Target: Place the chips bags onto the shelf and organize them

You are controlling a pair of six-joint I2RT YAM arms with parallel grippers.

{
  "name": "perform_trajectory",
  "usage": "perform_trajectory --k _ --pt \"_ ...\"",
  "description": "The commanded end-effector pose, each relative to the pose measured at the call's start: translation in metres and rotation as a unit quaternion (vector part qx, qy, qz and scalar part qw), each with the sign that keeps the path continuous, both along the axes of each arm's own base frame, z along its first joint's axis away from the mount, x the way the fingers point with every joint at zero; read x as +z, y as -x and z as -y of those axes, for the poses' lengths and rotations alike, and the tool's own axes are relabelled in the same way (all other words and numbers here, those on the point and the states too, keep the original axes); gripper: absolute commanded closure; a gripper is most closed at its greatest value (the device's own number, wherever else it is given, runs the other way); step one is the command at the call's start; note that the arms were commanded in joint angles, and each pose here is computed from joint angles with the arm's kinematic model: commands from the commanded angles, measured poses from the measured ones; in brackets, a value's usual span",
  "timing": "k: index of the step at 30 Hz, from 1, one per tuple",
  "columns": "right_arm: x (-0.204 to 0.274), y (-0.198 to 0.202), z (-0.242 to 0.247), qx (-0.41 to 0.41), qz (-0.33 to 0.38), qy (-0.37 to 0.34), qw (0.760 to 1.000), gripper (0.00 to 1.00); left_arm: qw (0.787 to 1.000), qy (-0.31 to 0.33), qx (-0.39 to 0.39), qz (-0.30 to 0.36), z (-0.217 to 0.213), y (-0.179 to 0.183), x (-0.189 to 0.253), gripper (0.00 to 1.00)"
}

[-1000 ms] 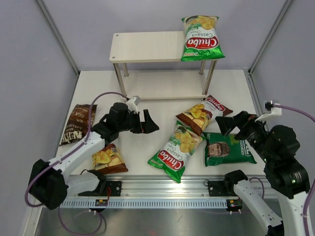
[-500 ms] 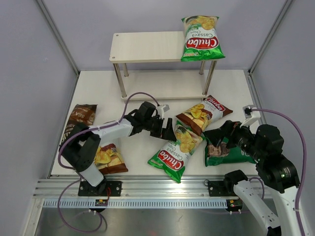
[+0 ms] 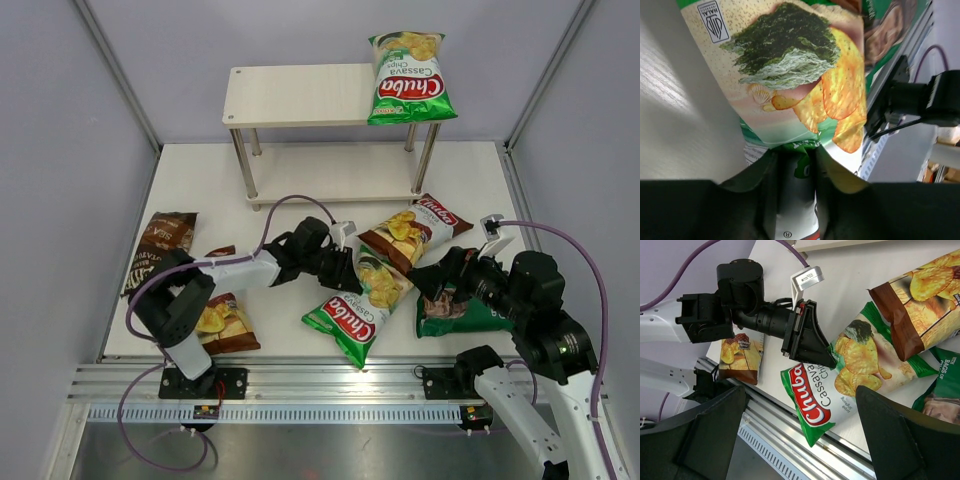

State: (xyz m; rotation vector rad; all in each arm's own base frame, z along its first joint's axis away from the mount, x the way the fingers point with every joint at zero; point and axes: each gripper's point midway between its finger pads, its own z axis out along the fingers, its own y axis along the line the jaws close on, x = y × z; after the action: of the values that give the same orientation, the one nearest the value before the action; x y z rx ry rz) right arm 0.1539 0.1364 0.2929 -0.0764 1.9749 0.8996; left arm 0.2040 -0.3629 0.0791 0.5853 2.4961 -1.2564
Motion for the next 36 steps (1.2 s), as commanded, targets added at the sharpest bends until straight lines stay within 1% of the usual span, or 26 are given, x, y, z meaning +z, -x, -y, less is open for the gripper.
perform_trajectory --k 1,5,6,8,9,11,12,14,15,16,18,19,21,22,23,24,25,27,28,29,30,31,32,33,34,36 --pt "0.013 -0.002 -0.004 0.009 0.025 -0.015 1.000 0.00 0.998 -0.023 0.056 0.023 -0.009 -0.009 -0.007 0.76" --pt "0.012 -0.004 -0.006 0.011 0.023 -0.016 1.000 0.01 0.990 -0.047 0.122 0.046 -0.034 -0.011 0.002 0.80" --pt "0.011 -0.005 -0.006 0.011 0.021 -0.017 1.000 0.00 0.985 -0.045 0.150 0.067 -0.042 -0.014 0.018 0.81" --pt "0.010 -0.008 -0.009 0.015 0.020 -0.021 0.999 0.00 0.980 -0.052 0.175 0.077 -0.056 -0.011 0.025 0.81" --pt "0.008 -0.009 -0.009 0.015 0.017 -0.022 1.000 0.00 0.974 -0.037 0.202 0.096 -0.064 -0.014 0.045 0.82" --pt "0.007 -0.012 -0.013 0.019 0.015 -0.030 0.999 0.01 0.968 -0.028 0.224 0.109 -0.077 -0.012 0.061 0.82" --pt "0.006 -0.013 -0.014 0.021 0.013 -0.032 0.999 0.01 0.961 -0.004 0.245 0.125 -0.085 -0.011 0.083 0.82" --pt "0.005 -0.016 -0.019 0.027 0.010 -0.042 0.999 0.01 0.949 -0.003 0.282 0.140 -0.103 -0.012 0.096 0.85" --pt "0.006 -0.018 -0.020 0.030 0.010 -0.047 0.998 0.01 0.938 0.004 0.312 0.151 -0.114 -0.016 0.105 0.86" --pt "0.002 -0.020 -0.024 0.034 -0.001 -0.053 0.998 0.00 0.929 0.034 0.329 0.167 -0.124 -0.013 0.128 0.86" --pt "0.006 -0.022 -0.032 0.053 0.002 -0.070 0.996 0.01 0.909 0.048 0.372 0.184 -0.144 -0.014 0.147 0.86" --pt "0.006 -0.025 -0.038 0.064 -0.005 -0.088 0.994 0.01 0.898 0.078 0.385 0.199 -0.154 -0.011 0.172 0.86" --pt "0.008 -0.029 -0.048 0.082 -0.013 -0.116 0.990 0.02 0.879 0.092 0.416 0.214 -0.169 -0.013 0.192 0.86" --pt "-0.005 -0.028 -0.059 0.100 -0.061 -0.150 0.982 0.02 0.868 0.112 0.427 0.228 -0.175 -0.014 0.215 0.86" --pt "0.012 -0.034 -0.066 0.120 -0.029 -0.182 0.975 0.03 0.859 0.119 0.438 0.237 -0.181 -0.015 0.230 0.86" --pt "0.018 -0.033 -0.074 0.131 -0.053 -0.224 0.964 0.04 0.847 0.114 0.451 0.256 -0.187 -0.021 0.242 0.86" --pt "0.023 -0.035 -0.085 0.161 -0.029 -0.247 0.955 0.04 0.836 0.136 0.457 0.273 -0.191 -0.021 0.278 0.87" --pt "0.027 -0.034 -0.101 0.177 -0.029 -0.261 0.948 0.04 0.831 0.130 0.455 0.293 -0.184 -0.034 0.297 0.88" --pt "0.033 -0.043 -0.108 0.162 -0.015 -0.262 0.951 0.04 0.819 0.163 0.458 0.304 -0.185 -0.035 0.334 0.88" --pt "0.038 -0.029 -0.126 0.189 -0.012 -0.260 0.947 0.03 0.820 0.152 0.461 0.304 -0.179 -0.050 0.336 0.89" --pt "0.048 -0.035 -0.132 0.177 0.015 -0.268 0.947 0.03 0.823 0.167 0.452 0.302 -0.175 -0.052 0.350 0.90" --pt "0.053 -0.032 -0.138 0.180 0.019 -0.280 0.943 0.03 0.820 0.183 0.451 0.303 -0.172 -0.058 0.362 0.90" --pt "0.057 -0.028 -0.143 0.184 0.020 -0.295 0.937 0.03 0.805 0.199 0.465 0.309 -0.183 -0.065 0.384 0.91" --pt "0.062 -0.027 -0.144 0.178 0.010 -0.322 0.930 0.03 0.806 0.212 0.466 0.296 -0.181 -0.070 0.387 0.92" --pt "0.063 -0.034 -0.140 0.154 0.024 -0.350 0.924 0.04 0.795 0.237 0.470 0.300 -0.184 -0.073 0.402 0.92" --pt "0.064 -0.032 -0.142 0.149 0.025 -0.378 0.913 0.04 0.777 0.269 0.486 0.295 -0.196 -0.075 0.416 0.92"
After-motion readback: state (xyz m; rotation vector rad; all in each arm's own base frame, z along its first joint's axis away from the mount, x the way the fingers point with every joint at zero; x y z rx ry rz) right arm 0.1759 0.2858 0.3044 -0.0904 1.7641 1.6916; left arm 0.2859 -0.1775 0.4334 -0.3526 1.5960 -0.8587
